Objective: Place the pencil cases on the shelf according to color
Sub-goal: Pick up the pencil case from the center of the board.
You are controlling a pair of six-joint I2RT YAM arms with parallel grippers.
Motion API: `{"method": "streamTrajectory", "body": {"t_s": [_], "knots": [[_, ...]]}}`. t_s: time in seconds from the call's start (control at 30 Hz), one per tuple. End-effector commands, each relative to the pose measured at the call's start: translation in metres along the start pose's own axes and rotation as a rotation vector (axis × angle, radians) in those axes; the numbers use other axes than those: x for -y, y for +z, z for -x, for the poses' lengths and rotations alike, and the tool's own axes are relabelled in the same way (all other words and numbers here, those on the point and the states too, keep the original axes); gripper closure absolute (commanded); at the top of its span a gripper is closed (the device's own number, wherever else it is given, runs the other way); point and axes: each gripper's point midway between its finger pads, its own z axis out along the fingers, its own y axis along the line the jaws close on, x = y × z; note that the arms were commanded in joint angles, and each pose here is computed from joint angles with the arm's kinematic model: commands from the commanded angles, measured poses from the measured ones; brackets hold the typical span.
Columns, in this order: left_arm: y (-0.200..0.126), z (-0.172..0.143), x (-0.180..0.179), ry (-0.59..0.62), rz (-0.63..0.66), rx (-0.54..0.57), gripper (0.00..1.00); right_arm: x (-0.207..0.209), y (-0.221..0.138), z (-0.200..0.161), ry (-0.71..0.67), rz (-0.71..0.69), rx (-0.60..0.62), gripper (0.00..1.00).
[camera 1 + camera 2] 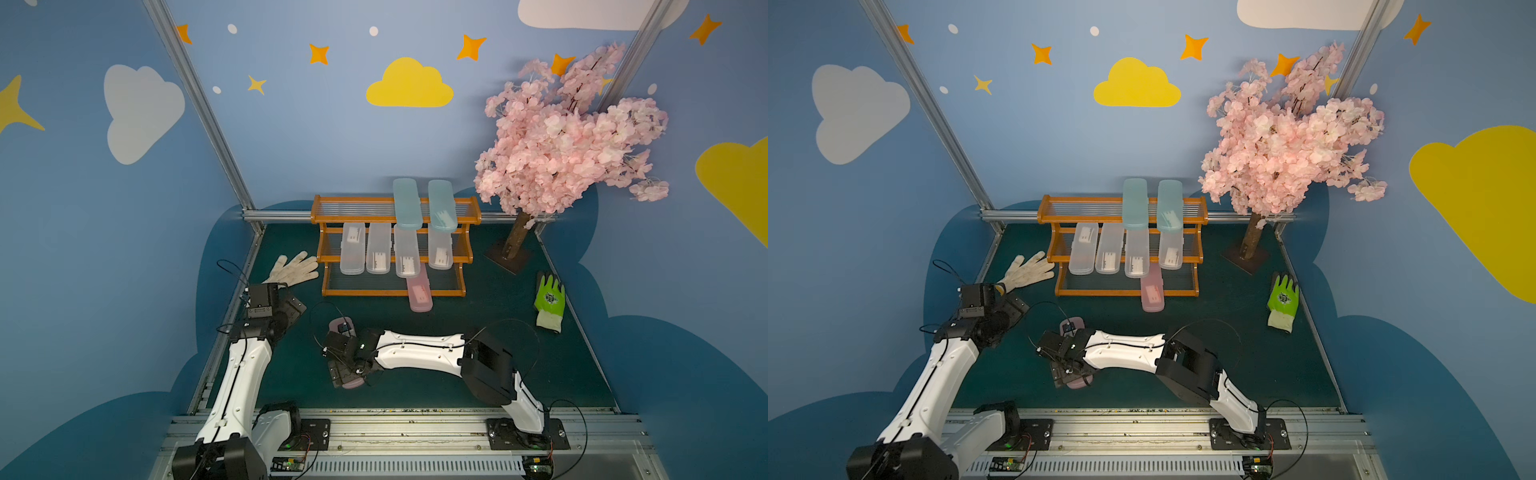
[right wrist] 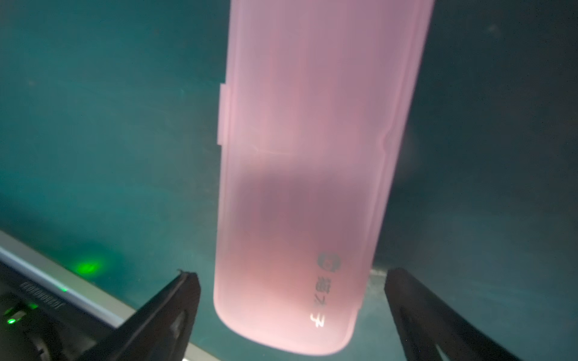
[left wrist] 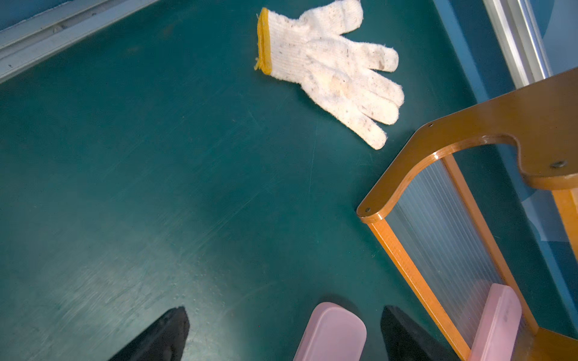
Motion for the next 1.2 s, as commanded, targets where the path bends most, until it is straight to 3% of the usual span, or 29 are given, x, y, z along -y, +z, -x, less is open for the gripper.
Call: {"method": "streamTrajectory", "body": {"t_s": [0.0, 0.2, 0.47, 0.6, 0.93, 1.17], "knots": [[-0.005, 0.0, 0.005, 0.002, -0.037, -0.006, 0.0, 0.005, 0.006, -0.007, -0.012, -0.034, -0.073, 0.01], [-0.009, 0.006, 0.01, -0.003, -0.053, 0.009, 0.0, 0.007, 0.017, -0.009, -0.008, -0.071, -0.12, 0.03], [-0.006, 0.005, 0.01, -0.008, -0.051, 0.003, 0.0, 0.02, 0.021, -0.009, 0.019, -0.114, -0.129, 0.19], [-0.01, 0.007, 0.013, -0.001, -0.067, 0.013, 0.0, 0.033, 0.004, -0.004, 0.02, -0.16, -0.058, 0.31], [-0.012, 0.004, 0.03, 0.013, -0.139, -0.016, 0.0, 0.064, -0.07, 0.02, 0.04, -0.184, 0.182, 0.35], [-0.001, -0.003, 0.054, 0.069, -0.161, -0.073, 0.0, 0.069, -0.072, 0.048, 0.069, -0.119, 0.169, 0.36]]}}
